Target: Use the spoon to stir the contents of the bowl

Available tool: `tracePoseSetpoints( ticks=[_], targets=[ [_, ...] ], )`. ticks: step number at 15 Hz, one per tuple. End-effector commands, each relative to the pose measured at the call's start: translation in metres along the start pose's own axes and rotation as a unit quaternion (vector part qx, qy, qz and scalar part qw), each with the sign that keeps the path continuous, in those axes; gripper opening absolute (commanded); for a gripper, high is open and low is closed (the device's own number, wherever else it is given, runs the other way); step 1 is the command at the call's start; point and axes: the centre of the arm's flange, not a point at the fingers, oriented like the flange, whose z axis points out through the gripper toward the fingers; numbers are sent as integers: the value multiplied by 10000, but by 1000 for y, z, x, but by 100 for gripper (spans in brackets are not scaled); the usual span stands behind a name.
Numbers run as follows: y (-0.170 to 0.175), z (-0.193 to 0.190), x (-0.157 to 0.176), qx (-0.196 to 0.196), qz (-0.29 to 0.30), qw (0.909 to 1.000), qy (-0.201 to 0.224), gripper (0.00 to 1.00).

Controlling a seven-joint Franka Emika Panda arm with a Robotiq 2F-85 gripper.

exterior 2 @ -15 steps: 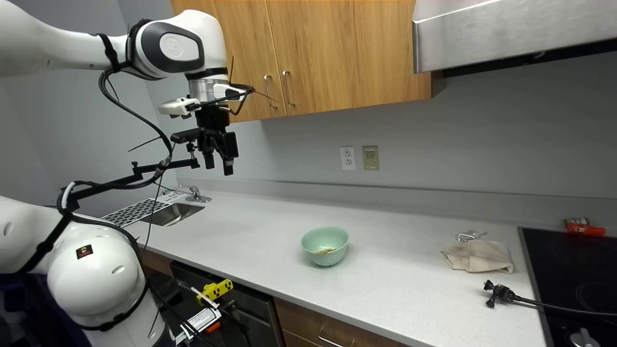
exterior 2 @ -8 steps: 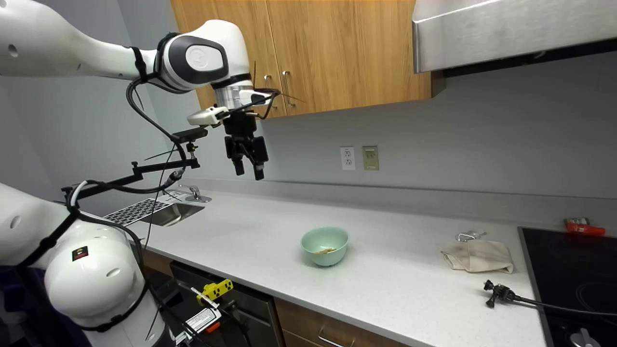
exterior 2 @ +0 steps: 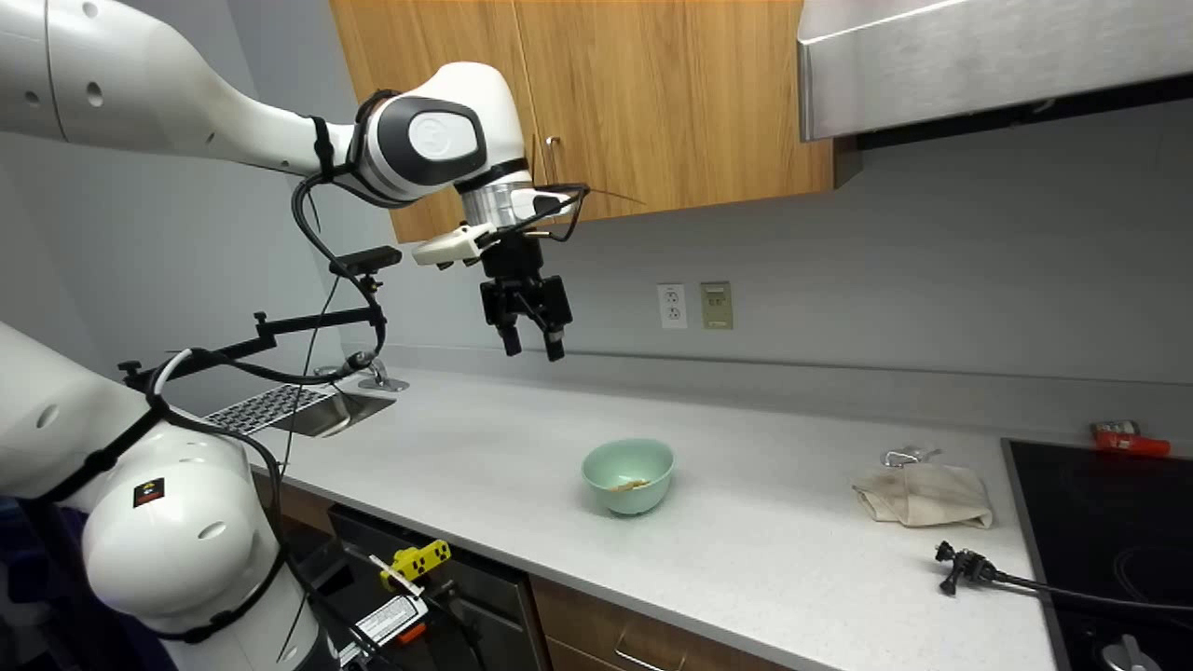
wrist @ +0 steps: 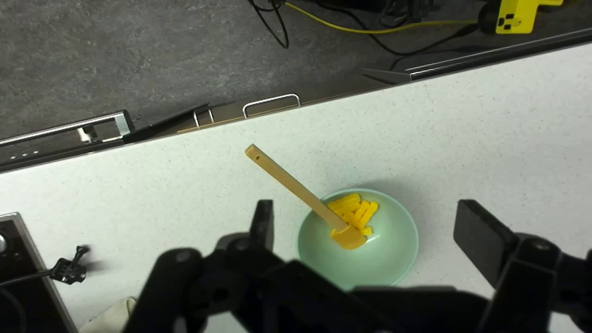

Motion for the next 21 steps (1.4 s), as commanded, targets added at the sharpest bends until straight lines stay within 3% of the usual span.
tracePoseSetpoints(
  ticks=[1,8,14,15,16,20,21],
  targets=[
    [0,0,0,0,-5,10000,2,100],
    [14,12,43,86,-790,9960,-416,100],
    [5,40,90,144,-1810,9788,-950,100],
    [3,43,95,167,-1839,9777,-1004,100],
    [3,47,72,224,-1593,9839,-779,100],
    [0,56,87,259,-1694,9808,-937,100],
    [-1,59,87,28,-1702,9823,-782,100]
  ],
)
